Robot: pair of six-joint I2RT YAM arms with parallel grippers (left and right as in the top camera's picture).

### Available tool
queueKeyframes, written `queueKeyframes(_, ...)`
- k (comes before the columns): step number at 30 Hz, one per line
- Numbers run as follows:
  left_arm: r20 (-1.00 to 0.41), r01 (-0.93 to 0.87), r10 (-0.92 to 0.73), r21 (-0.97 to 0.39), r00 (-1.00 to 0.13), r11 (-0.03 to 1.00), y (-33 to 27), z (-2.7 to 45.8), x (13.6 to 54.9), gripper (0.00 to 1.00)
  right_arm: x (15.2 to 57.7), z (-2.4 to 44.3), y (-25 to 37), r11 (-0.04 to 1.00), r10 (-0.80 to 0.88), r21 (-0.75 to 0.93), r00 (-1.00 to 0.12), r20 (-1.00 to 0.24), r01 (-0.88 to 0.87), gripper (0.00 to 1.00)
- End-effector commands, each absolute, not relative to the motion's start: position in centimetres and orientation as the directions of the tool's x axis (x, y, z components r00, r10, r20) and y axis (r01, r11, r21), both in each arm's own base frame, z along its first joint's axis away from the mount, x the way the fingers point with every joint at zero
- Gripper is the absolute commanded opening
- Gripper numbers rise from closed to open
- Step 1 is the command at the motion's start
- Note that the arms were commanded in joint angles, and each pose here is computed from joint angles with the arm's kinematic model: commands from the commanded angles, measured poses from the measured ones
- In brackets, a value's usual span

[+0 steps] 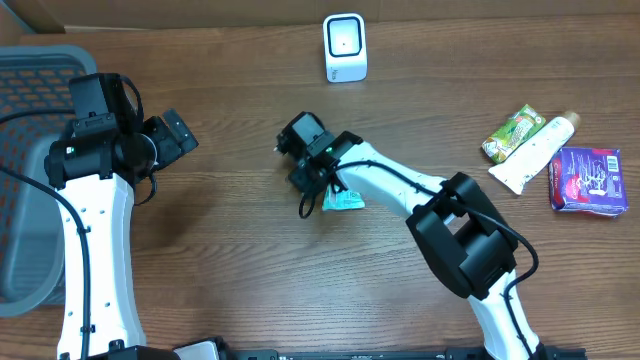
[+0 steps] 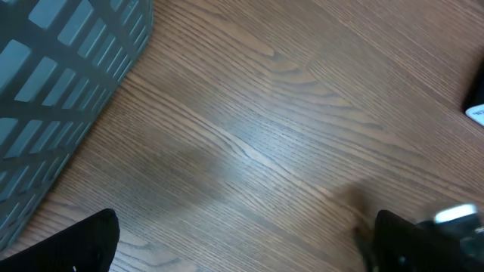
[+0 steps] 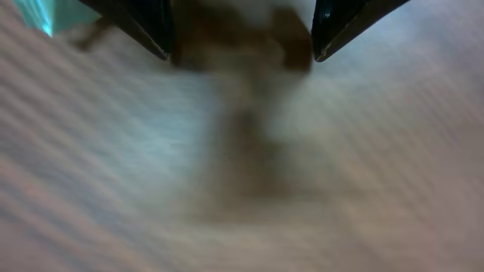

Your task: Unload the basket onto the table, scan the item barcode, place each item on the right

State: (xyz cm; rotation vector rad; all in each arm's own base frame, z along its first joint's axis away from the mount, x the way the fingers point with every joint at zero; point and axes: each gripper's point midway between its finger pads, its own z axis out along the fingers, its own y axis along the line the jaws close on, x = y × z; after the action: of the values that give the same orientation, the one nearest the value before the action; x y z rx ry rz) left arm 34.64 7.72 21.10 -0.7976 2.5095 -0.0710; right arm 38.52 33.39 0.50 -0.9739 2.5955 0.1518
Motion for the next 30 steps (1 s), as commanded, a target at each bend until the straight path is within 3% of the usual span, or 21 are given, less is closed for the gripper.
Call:
queueKeyframes(1,-0.460,-0.539,-0.562,-0.195,-0.687,0.819,8.0,21.5,34.9,1.00,41.7,0.2,28.3,0.915,-0.399,-0.097,-0.839,-0.371,-0.392,0.59)
queueKeyframes(7,-0.460,-0.539,-0.562,-0.195,-0.687,0.819,8.0,21.5,34.9,0.99,42.6,0.8,24.7,0.967,-0.238,0.014,-0.924,-0.298,-0.253,0.60)
queueKeyframes(11,-0.460,-0.539,-0.562,-0.195,-0.687,0.819,8.0,21.5,34.9,1.00,43.2,4.4,24.2,0.960,-0.185,0.155,-0.941,-0.283,-0.235,0.61)
queueKeyframes(17,-0.460,-0.539,-0.562,-0.195,-0.687,0.819,8.0,21.5,34.9,1.00,43.9,13.0,22.2,0.888,-0.184,0.344,-0.922,-0.342,-0.305,0.70)
queueKeyframes(19,-0.460,-0.539,-0.562,-0.195,-0.687,0.819,8.0,21.5,34.9,0.99,43.2,14.3,19.7,0.857,-0.225,0.379,-0.915,-0.335,-0.350,0.79)
queueKeyframes(22,-0.460,-0.539,-0.562,-0.195,-0.687,0.819,8.0,21.5,34.9,0.99,41.8,13.7,17.2,0.817,-0.266,0.443,-0.923,-0.279,-0.370,0.84)
queueKeyframes(30,-0.460,-0.539,-0.562,-0.195,-0.687,0.819,8.0,21.5,34.9,1.00,38.8,9.2,16.4,0.729,-0.352,0.556,-0.916,-0.195,-0.398,0.82)
